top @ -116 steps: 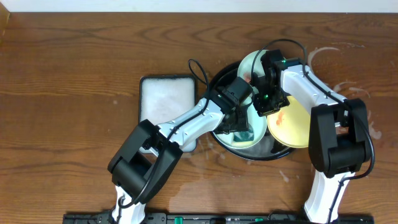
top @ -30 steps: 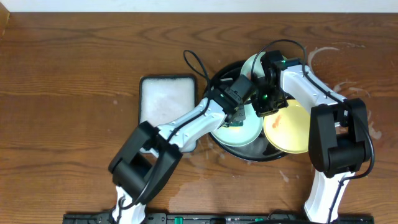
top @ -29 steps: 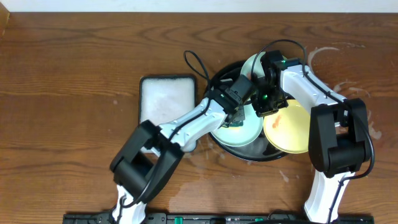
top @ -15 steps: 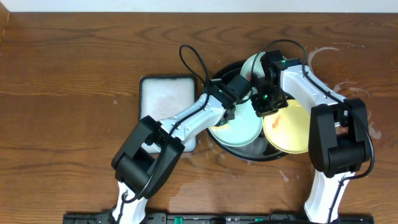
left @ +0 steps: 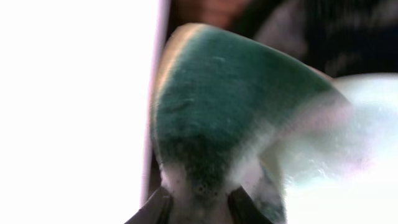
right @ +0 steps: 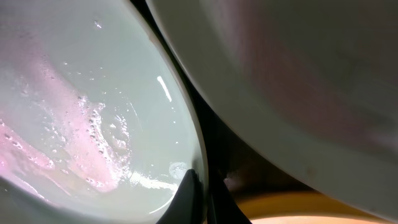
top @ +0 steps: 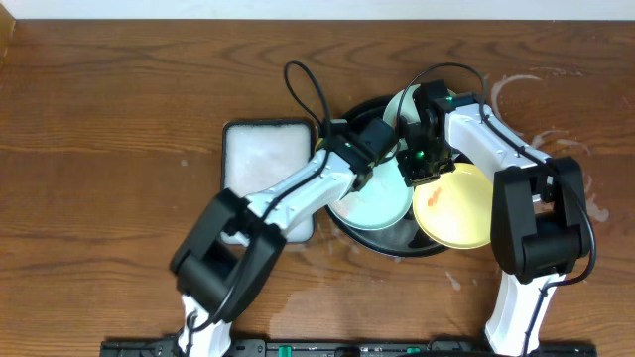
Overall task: Clean dirty plates on tray and stack at the side
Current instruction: 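Keep scrubbing the green plate in circles with the sponge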
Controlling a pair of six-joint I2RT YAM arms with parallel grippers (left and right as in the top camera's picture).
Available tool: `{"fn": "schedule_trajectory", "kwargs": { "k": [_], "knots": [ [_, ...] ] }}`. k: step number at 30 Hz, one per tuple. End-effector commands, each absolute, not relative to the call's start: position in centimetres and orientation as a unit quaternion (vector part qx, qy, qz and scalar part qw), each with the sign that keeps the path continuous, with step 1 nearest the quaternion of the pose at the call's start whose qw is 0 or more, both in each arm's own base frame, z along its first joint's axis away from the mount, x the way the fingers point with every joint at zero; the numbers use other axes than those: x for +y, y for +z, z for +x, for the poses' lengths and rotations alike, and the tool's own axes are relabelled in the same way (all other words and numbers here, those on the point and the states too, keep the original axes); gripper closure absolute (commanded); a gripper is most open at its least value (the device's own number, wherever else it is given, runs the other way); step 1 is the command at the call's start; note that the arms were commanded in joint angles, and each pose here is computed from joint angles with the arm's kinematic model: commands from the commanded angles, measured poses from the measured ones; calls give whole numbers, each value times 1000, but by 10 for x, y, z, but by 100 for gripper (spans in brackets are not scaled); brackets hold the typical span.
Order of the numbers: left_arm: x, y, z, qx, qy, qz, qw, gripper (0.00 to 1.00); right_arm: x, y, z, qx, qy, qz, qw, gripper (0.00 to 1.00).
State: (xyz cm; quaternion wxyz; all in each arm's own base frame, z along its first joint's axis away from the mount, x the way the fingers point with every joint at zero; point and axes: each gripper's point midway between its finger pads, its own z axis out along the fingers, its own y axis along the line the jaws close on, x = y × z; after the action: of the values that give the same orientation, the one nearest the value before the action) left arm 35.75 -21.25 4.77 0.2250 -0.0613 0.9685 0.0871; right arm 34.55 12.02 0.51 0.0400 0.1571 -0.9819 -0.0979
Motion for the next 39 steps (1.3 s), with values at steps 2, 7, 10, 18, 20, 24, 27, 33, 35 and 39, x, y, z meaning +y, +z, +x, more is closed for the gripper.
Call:
{"fn": "schedule_trajectory", "kwargs": {
  "k": [2,7,10,18,20,24,27,33,35,39],
  "knots": [
    [-186,96,375,949,88,-99,285,79,106,-6,338,-983,-58,163,59,99],
    [-223,88,365,968,-12,-87,236,79,106,-6,338,-983,-58,163,58,99],
    [-248,75,355,977,-71,-74,189,79,106,-6,338,-983,-58,163,58,99],
    [-278,39,340,983,-116,-52,132,79,106,-6,338,-983,-58,163,58,99],
    [-281,31,334,985,-118,-48,116,79,106,-6,338,-983,-58,163,58,99],
    [-282,17,329,988,-115,-47,95,79,106,-6,338,-983,-58,163,59,99],
    [-280,4,326,990,-105,-48,83,79,106,-6,338,-983,-58,163,59,99],
    [-254,-24,328,995,-26,-26,91,81,106,-6,338,-983,-58,163,59,99],
    [-230,-29,331,993,38,-28,108,81,106,-6,338,-983,-58,163,59,99],
    [-204,-34,334,986,110,-26,125,81,106,-6,338,-983,-58,163,59,99]
  ]
}}
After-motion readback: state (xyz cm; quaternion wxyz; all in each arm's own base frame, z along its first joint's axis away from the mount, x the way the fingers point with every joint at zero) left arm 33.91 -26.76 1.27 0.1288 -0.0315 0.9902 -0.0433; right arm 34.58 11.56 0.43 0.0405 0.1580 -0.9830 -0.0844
